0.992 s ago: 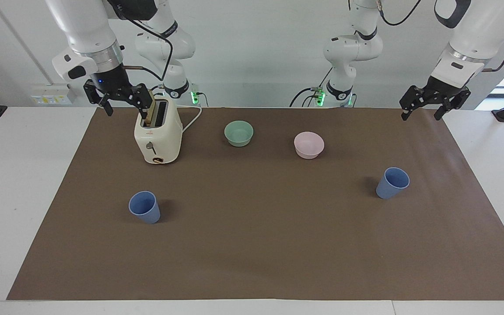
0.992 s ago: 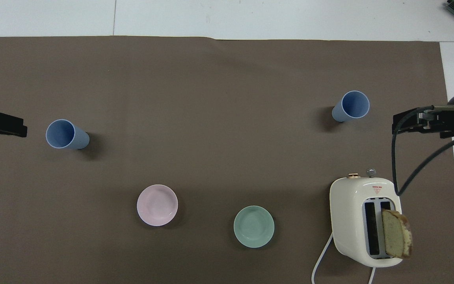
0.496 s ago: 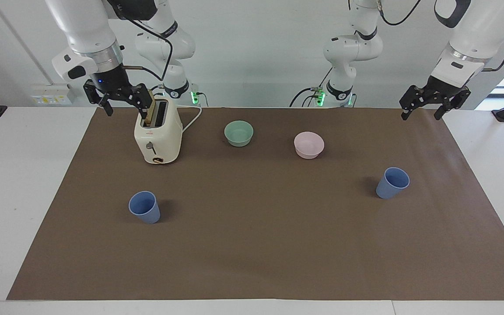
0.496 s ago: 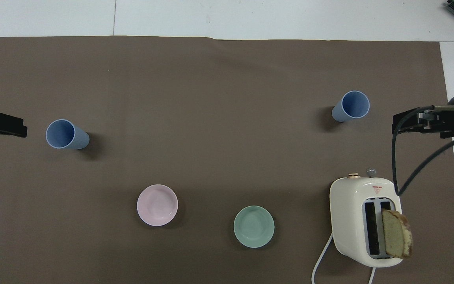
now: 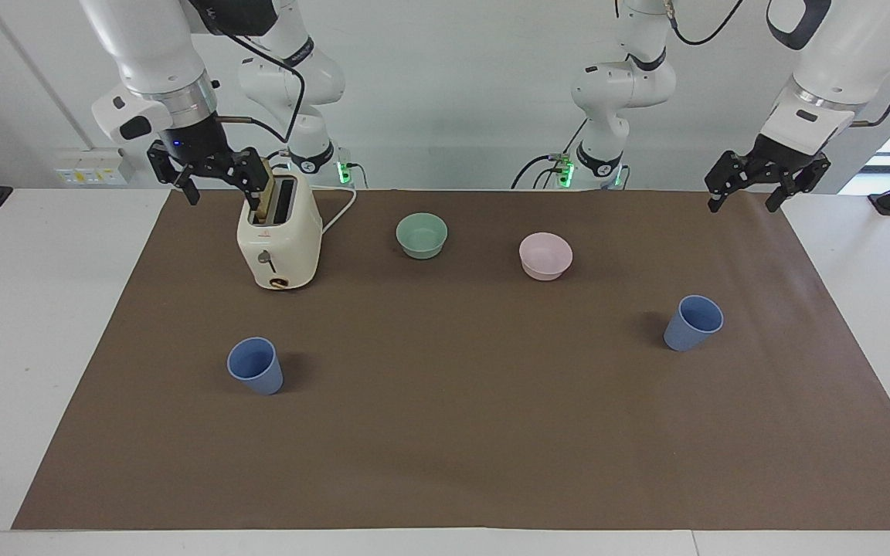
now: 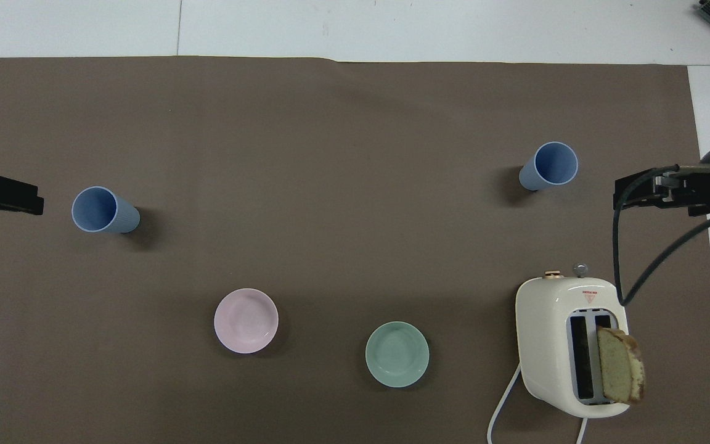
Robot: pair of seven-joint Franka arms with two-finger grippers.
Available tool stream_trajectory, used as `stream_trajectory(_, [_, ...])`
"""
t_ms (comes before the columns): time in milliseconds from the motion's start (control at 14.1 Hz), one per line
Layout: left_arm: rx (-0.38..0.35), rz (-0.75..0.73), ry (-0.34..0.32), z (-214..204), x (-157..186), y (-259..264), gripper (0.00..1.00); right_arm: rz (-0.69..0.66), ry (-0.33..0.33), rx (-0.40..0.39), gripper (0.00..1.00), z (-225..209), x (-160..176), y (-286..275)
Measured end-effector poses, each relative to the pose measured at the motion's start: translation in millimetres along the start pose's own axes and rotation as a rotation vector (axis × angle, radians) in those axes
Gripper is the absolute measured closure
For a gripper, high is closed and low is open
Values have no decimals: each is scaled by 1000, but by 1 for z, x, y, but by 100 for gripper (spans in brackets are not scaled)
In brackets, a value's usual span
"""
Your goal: Stack blue cups with both arms
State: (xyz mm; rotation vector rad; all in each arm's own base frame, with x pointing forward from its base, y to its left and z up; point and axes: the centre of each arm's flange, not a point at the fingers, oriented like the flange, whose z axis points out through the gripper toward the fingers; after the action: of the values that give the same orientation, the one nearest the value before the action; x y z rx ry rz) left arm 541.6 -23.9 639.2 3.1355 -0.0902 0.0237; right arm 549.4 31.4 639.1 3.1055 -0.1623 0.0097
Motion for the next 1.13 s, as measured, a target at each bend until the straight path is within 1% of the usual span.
stream_trajectory(283, [-17,1,0,0,0,3,0,0,0,0,0,0,0,0])
stream_trajectory(850, [-18,2,-7,4,0,4,0,0,0,0,0,0,0,0])
stream_trajectory(1134, [-18,-2,-22,13,0,2,0,0,0,0,0,0,0,0])
